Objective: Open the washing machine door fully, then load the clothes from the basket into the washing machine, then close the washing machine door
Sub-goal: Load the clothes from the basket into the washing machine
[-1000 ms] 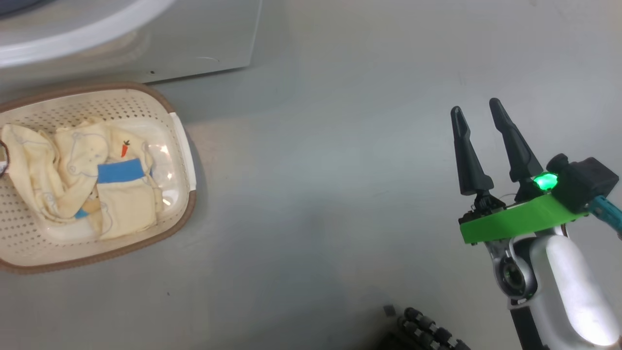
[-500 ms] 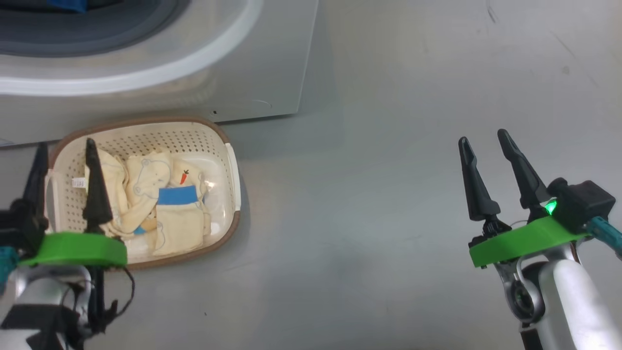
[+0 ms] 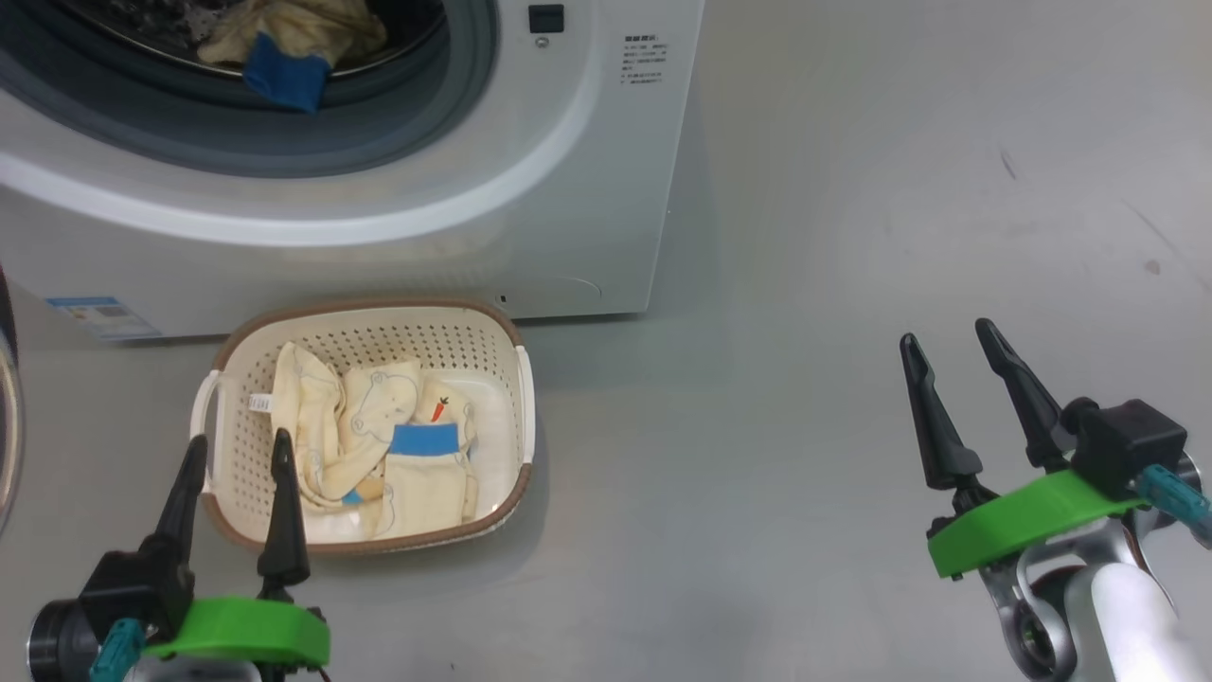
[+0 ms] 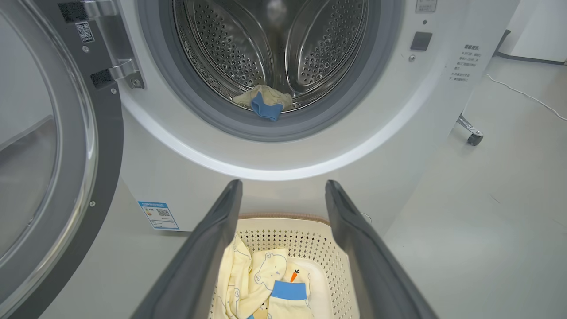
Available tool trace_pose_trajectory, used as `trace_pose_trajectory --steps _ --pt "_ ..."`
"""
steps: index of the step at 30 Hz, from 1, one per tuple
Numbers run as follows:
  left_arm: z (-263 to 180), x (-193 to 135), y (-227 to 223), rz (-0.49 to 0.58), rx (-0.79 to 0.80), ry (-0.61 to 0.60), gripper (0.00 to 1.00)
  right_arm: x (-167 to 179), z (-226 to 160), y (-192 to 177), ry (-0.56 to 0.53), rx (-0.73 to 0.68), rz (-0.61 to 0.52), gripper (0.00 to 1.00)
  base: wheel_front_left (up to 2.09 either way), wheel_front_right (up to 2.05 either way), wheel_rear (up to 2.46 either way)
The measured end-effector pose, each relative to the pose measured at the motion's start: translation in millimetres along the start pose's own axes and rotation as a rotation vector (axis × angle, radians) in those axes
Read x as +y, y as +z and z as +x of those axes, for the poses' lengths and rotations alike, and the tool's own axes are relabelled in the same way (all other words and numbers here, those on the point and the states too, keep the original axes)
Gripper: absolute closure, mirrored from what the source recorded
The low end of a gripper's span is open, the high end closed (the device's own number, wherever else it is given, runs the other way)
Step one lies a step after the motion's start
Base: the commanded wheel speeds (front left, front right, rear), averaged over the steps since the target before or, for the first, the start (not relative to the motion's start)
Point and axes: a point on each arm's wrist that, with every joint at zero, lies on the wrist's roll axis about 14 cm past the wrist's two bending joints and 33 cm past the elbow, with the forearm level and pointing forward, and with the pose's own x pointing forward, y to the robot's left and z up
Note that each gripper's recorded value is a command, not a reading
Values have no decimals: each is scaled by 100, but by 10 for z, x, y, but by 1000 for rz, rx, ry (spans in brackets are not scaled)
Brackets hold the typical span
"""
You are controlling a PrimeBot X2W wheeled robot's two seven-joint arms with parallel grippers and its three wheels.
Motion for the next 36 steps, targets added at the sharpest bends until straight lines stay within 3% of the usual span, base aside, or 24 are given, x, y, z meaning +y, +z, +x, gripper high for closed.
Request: trace_pose_trajectory --steps 15,36 --pt "-427 82 164 -16 -39 63 0 137 -176 197 38 -28 -19 0 0 0 0" --pt "-508 40 280 -70 -78 91 0 108 -285 282 28 -47 -23 0 0 0 0"
